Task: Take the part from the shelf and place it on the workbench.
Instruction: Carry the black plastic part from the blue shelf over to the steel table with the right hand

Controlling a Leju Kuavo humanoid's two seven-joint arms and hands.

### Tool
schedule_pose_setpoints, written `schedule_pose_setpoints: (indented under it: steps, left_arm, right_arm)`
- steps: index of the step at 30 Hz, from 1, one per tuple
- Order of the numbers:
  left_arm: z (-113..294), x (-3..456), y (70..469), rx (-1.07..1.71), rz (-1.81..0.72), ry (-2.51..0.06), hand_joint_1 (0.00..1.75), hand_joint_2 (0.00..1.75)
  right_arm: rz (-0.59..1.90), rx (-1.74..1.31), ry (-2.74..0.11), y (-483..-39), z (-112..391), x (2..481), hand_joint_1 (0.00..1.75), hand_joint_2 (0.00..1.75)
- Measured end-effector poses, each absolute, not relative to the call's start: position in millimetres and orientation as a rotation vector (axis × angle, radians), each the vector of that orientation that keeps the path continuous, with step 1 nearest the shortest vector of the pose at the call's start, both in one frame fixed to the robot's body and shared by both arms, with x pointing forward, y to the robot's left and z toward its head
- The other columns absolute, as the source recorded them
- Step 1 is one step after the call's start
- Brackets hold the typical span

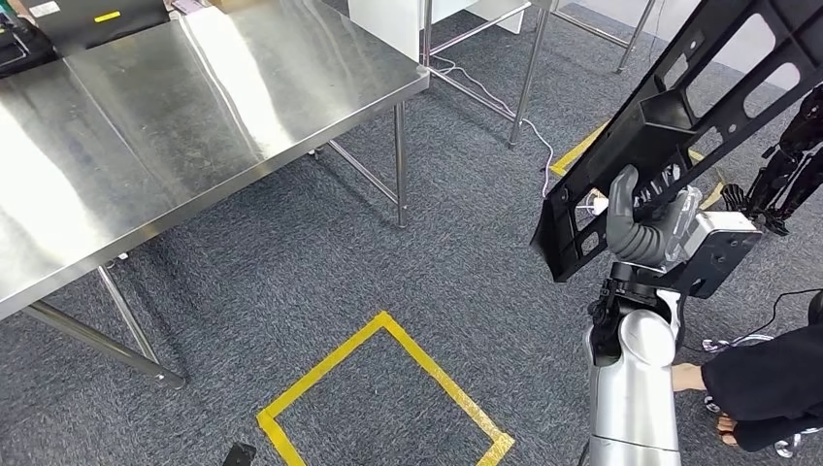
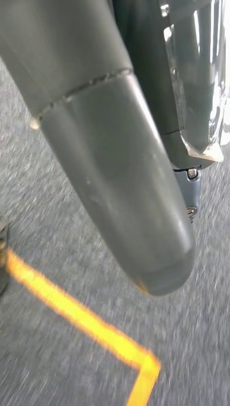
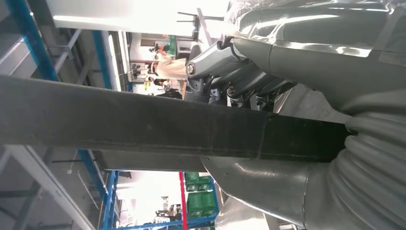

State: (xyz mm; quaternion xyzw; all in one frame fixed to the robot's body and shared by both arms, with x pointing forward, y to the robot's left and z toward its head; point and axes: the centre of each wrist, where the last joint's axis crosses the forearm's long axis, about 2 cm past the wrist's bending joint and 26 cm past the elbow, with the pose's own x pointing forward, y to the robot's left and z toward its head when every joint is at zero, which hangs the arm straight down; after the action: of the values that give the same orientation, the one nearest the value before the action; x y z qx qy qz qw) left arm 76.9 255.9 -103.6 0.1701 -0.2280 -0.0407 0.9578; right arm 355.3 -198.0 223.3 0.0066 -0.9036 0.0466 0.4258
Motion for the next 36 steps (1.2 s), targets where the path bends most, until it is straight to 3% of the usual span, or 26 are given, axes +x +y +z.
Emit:
schedule_pose_setpoints:
  steps: [6, 17, 26, 36]
  left_arm:
    - [-100, 97, 251, 0.284, 0.035, -0.699, 0.00, 0.00]
    - [-97, 110, 253, 0.276, 0.104, -0.786, 0.00, 0.00]
    - [-85, 151, 249, 0.182, 0.136, -1.120, 0.00, 0.00]
    - [-77, 172, 244, 0.066, 0.247, -1.196, 0.00, 0.00]
  right_arm:
    - [0.135, 0.030, -2.256, -196, 222, 361, 1.75, 1.75]
    - [0.141, 0.041, -2.245, -194, 219, 365, 1.75, 1.75]
    - [0.139, 0.065, -2.255, -192, 222, 369, 1.75, 1.75]
    - [0.144, 0.081, -2.260, -192, 225, 373, 1.75, 1.75]
